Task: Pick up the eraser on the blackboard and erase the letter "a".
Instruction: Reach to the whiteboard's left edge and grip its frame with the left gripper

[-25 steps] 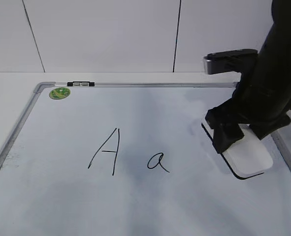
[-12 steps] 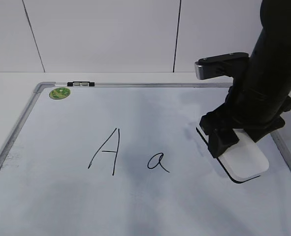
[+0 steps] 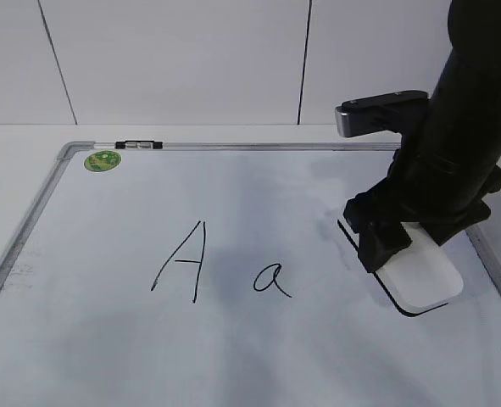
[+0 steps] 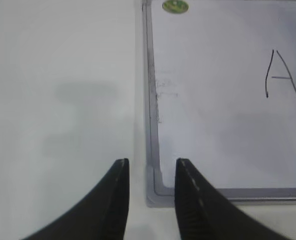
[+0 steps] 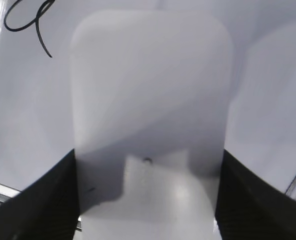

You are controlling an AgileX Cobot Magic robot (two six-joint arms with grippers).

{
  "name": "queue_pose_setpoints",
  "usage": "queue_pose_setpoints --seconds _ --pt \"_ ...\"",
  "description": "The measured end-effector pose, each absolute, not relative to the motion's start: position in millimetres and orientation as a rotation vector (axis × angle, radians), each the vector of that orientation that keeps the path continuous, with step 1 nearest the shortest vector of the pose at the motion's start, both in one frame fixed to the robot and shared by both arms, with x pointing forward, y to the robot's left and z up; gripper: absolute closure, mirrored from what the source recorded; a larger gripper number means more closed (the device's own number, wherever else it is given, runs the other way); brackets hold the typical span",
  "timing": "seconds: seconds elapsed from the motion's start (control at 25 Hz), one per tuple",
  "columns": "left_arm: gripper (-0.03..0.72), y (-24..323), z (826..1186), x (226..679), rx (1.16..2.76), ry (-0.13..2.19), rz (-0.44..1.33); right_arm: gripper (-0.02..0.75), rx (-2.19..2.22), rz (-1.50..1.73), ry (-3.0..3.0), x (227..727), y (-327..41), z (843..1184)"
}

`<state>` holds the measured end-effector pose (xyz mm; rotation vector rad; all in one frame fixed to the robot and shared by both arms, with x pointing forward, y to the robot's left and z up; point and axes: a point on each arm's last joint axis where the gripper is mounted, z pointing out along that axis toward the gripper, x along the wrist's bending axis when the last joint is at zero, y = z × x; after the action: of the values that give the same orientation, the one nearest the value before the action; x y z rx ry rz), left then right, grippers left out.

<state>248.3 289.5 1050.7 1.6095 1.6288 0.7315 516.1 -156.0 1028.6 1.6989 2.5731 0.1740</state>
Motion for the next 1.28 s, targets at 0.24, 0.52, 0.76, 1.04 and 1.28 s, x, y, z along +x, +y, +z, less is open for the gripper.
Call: queue_pose_setpoints --seconds 0.24,0.52,0.76,1.04,1.28 --pt "0.421 290 1061 285 1.711 1.713 0.588 0.176 1.699 0.174 2.573 516 -156 1029" --pt "0.261 291 1076 341 1.721 1.775 0.536 0.176 1.701 0.175 2.574 516 -156 1029" --pt "0.244 293 1073 394 1.768 1.863 0.443 0.176 1.701 0.175 2.574 516 -156 1029" --pt "0.248 294 1051 464 1.863 1.995 0.269 0.176 1.702 0.177 2.574 516 -156 1029" --pt "0.302 294 1026 512 1.9 2.061 0.153 0.177 1.722 0.192 2.58 515 -154 1029"
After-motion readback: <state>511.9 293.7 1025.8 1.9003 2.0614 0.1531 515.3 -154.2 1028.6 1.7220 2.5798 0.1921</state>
